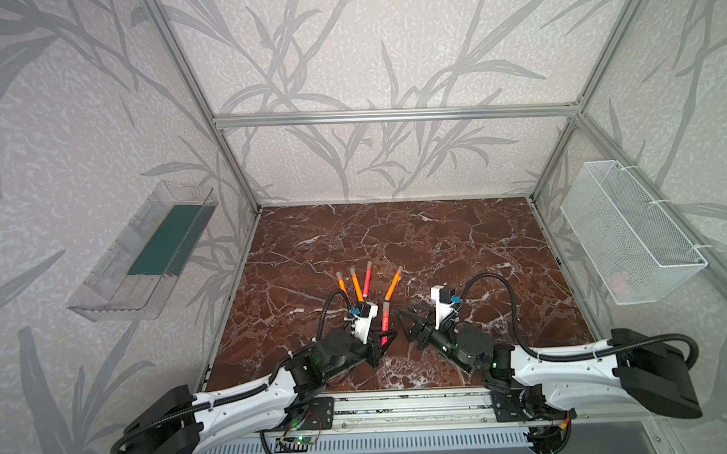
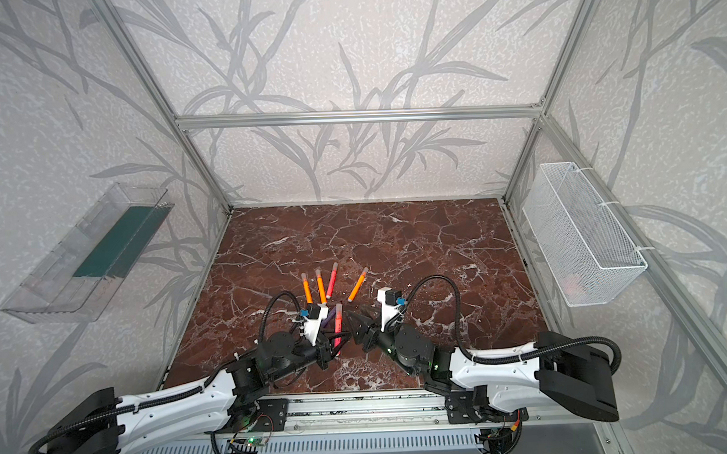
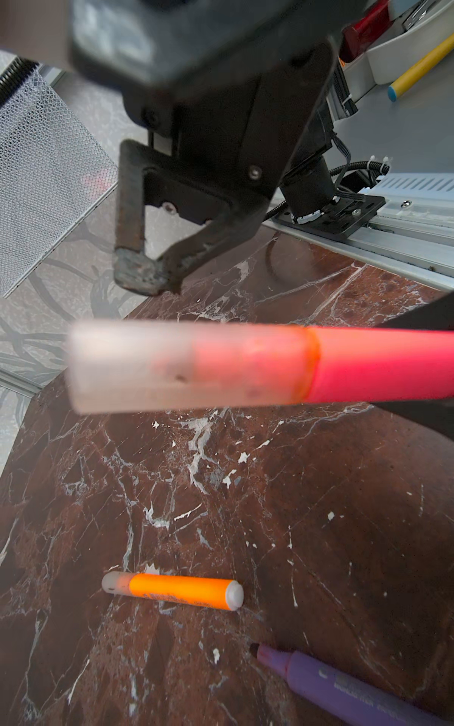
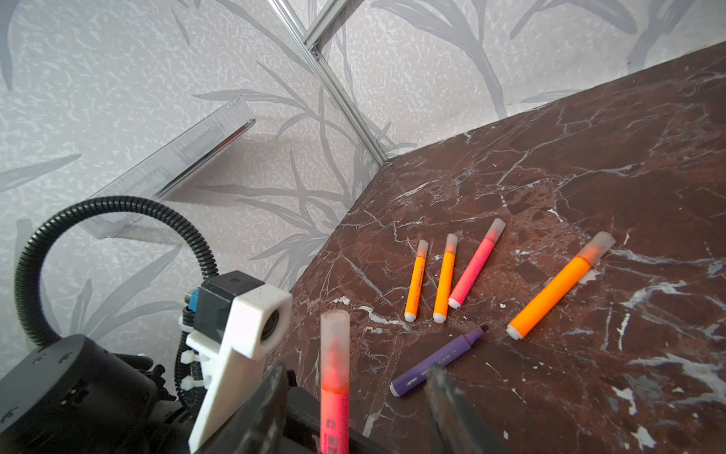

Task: Insert the pens into the pen caps
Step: 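Push the cap down onto the pink marker with the right gripper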

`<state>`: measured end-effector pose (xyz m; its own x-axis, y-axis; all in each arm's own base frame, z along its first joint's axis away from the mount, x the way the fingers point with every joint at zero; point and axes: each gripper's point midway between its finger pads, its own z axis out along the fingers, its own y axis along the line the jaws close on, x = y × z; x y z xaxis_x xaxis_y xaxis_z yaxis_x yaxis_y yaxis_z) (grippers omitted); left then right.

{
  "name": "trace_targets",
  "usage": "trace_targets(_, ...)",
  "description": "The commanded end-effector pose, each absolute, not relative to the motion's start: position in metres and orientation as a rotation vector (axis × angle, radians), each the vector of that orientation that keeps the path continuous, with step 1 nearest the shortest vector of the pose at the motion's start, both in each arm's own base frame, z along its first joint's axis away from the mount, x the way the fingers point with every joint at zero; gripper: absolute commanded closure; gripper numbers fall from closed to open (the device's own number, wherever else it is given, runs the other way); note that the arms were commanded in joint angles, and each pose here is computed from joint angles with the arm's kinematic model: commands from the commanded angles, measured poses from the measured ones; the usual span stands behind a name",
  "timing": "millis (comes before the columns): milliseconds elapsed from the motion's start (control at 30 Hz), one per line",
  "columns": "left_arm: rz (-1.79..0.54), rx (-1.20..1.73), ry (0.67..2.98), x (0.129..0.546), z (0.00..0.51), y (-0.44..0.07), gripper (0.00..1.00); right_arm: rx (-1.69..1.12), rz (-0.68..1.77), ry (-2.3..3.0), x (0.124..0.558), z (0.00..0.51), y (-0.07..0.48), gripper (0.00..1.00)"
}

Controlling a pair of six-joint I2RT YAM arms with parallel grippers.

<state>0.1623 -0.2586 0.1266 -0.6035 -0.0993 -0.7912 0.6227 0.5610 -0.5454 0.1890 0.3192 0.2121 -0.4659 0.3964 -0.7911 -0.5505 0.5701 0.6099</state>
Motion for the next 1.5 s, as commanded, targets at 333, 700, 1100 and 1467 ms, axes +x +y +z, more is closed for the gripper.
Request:
trace_targets(333, -1.127, 0.462, 1.910, 0.163, 0.147, -0.267, 1.00, -0.183, 1.062, 1.848, 0.210, 0.206, 0.355, 0.41)
trace_targets(700, -1.121, 0.474, 1.916, 0.163, 0.146, -0.269, 1.00, -0.205, 1.084, 1.858, 0.215, 0.206, 0.370, 0.59)
trace_targets(1100, -1.109, 0.476, 1.933, 0.165, 0.142, -0.271, 1.00, -0.202, 1.093, 1.844, 0.215, 0.216, 0.367, 0.62)
trace_targets(1467, -0.994, 0.451, 1.923, 0.179, 0.142, -0.264, 1.00, -0.215, 1.078, 1.931, 0.207, 0.192, 0.360, 0.98)
